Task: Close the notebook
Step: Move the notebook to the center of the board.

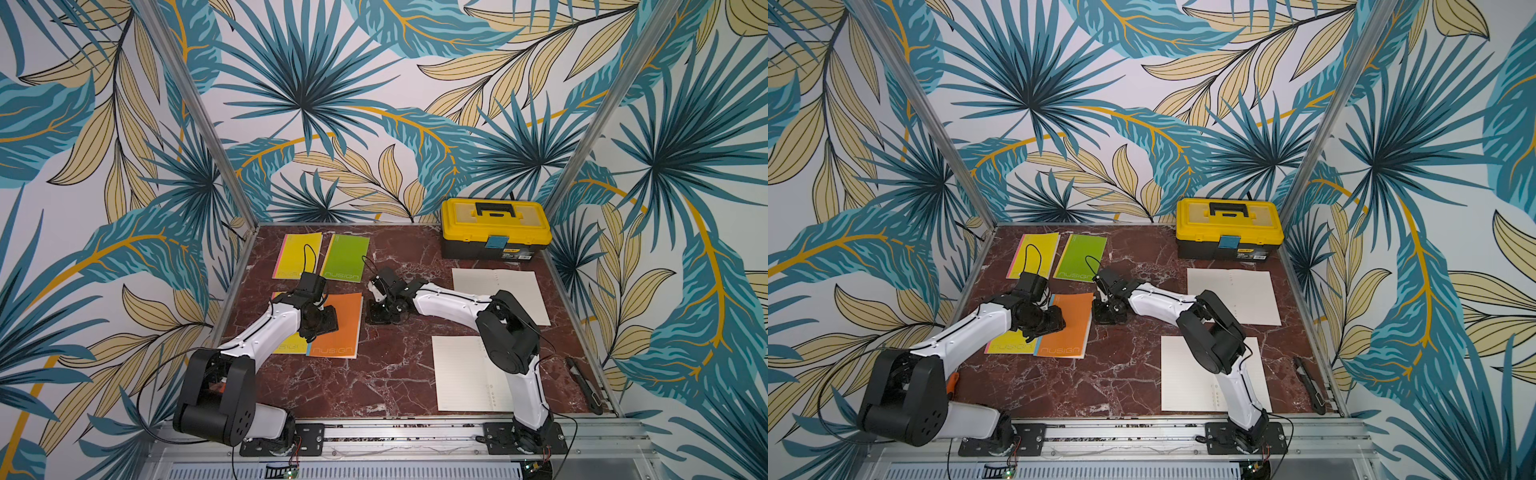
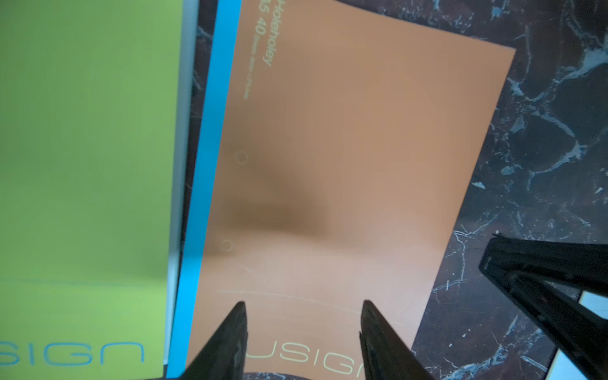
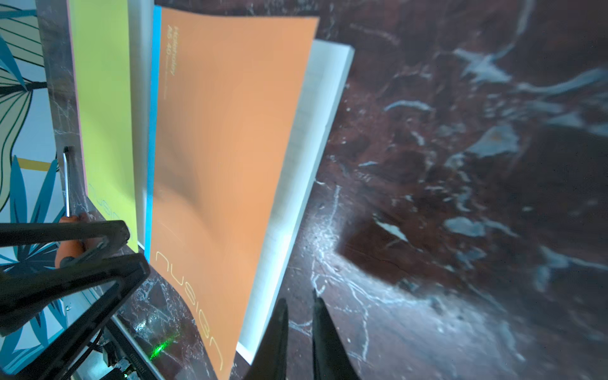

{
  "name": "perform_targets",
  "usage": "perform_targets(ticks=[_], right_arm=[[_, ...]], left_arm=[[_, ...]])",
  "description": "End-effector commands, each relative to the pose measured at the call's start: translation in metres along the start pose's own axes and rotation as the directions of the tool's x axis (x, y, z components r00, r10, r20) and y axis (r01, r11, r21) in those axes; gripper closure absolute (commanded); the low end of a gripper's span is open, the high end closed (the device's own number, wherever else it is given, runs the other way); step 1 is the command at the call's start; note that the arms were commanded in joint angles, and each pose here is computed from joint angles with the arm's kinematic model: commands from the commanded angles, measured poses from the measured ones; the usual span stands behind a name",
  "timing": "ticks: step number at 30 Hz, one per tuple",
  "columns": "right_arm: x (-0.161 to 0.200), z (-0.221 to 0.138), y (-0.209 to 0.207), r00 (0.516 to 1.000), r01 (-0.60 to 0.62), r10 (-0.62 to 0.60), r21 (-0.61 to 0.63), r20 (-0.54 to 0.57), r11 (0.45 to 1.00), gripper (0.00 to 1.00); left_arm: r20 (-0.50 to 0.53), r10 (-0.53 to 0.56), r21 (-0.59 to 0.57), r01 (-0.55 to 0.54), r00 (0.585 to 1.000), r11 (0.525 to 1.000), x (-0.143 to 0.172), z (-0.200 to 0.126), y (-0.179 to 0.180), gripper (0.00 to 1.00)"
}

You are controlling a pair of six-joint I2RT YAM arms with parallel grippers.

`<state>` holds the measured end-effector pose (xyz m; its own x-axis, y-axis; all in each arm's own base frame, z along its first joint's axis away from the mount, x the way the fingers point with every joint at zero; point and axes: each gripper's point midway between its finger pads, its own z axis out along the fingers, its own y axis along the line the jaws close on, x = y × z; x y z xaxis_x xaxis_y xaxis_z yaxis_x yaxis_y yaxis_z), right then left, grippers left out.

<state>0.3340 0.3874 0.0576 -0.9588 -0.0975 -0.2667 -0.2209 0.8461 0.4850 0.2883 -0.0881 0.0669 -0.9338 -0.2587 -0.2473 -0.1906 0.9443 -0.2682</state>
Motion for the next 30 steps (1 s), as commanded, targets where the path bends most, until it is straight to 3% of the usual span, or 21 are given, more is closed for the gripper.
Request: perform_targets(ticks=[1,10,17,23,30], right_arm=[[-0.004,-0.019,-0.025,1.0,-0.019,0.018,0.053,0.021,0.998,0.83],[-0.023,-0.078,-0.108,0.98,-0.167,0.149,0.136,0.132,0.977,0.82],[-0.016,-0.118,-0.176,0.956,-0.272,0.231,0.244,0.184,0.931,0.8],[0.015,-0.128,-0.203,0.941,-0.328,0.282,0.305,0.186,0.894,0.8],[0.084,-0.155,-0.228,0.898,-0.439,0.38,0.389,0.222,0.81,0.8]], left_arm=[[0.05,0.033,0.048,-0.035,0.998,0.998,-0.018,-0.008,-0.02,0.43],[0.057,0.127,0.103,-0.132,0.99,0.986,-0.031,-0.002,-0.073,0.43],[0.052,0.217,0.181,-0.223,0.975,0.958,-0.032,0.011,-0.127,0.43],[0.023,0.308,0.247,-0.304,0.951,0.92,-0.017,0.031,-0.177,0.43],[-0.002,0.371,0.324,-0.35,0.929,0.879,0.007,0.047,-0.215,0.43]])
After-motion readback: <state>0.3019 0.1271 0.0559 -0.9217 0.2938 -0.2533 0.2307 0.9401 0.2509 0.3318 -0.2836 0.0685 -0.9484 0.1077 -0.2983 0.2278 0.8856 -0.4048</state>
